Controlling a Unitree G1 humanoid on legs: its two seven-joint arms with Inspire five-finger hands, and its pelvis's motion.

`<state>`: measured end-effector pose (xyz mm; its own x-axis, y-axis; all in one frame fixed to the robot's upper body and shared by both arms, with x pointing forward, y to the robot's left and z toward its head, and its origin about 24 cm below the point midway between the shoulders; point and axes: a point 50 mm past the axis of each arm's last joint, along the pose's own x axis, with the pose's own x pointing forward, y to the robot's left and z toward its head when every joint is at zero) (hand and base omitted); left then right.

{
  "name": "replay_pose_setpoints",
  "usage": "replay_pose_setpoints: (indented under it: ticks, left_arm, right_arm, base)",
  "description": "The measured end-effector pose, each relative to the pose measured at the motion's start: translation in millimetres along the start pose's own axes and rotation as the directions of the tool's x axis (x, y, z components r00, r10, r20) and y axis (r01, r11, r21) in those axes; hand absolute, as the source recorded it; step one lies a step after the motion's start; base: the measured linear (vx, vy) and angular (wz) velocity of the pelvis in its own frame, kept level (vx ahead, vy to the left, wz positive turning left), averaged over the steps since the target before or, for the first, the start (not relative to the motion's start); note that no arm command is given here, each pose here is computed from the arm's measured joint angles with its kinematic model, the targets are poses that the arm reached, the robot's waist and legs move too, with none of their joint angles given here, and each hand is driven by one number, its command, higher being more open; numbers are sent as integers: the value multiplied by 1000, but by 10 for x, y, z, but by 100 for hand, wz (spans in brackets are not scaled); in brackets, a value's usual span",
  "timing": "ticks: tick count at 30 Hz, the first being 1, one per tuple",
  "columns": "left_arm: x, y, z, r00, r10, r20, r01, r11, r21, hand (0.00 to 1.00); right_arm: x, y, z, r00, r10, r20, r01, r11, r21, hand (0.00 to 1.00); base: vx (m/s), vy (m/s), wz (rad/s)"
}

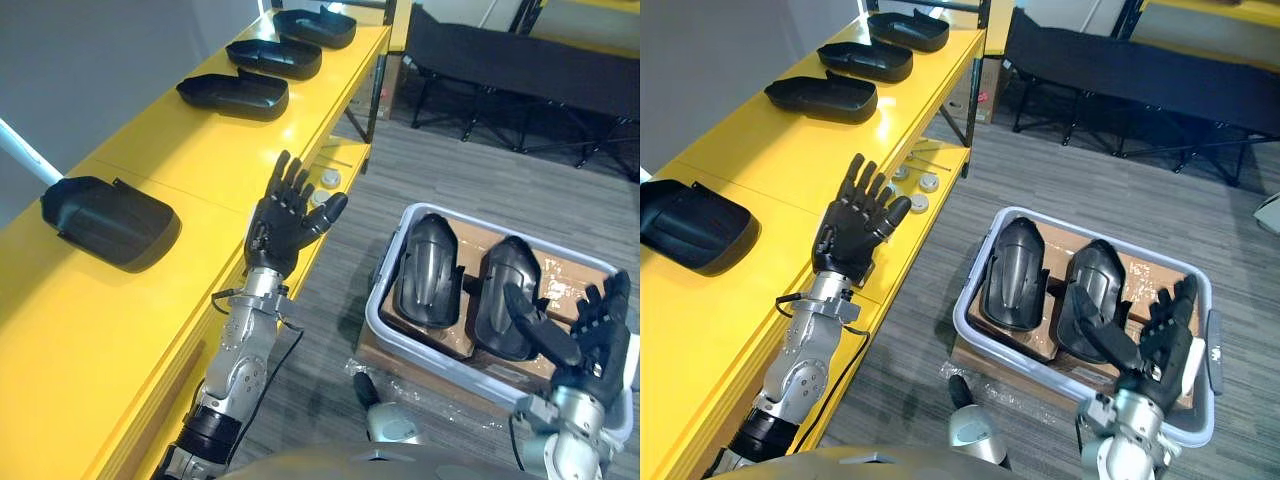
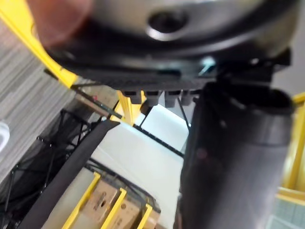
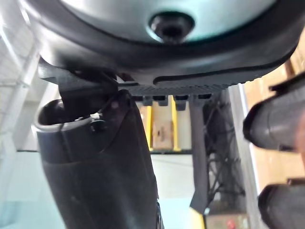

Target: Walk over and take three plastic housings, then place them on the shelf

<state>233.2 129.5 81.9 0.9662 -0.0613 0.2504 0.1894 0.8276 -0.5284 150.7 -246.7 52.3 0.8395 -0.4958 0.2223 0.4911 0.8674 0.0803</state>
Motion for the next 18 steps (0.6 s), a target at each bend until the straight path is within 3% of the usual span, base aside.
replay_pose_setpoints:
  ticks: [3, 5, 11, 18]
  left_arm:
    - [-207, 99, 49, 999, 52, 6, -52, 999, 0, 100]
    - [-256, 80, 83, 1000, 15, 25, -15, 1000, -2, 100]
    - [-287, 32, 90, 998, -50, 42, 50, 999, -5, 100]
    - [-207, 19, 7, 992, -122, -10, 122, 992, 30, 100]
  right_arm:
    - [142, 275, -46, 990, 138, 4, -138, 990, 20, 100]
    - [90, 353, -162, 988, 142, -59, -140, 990, 34, 100]
    - [-417, 327, -512, 940, 148, -308, -126, 988, 90, 100]
    - [-86, 682, -487, 956, 220, -196, -185, 966, 181, 100]
  base:
    - [-76, 177, -54]
    - [-33, 180, 16]
    - [7, 91, -38]
    - [-171, 16, -56]
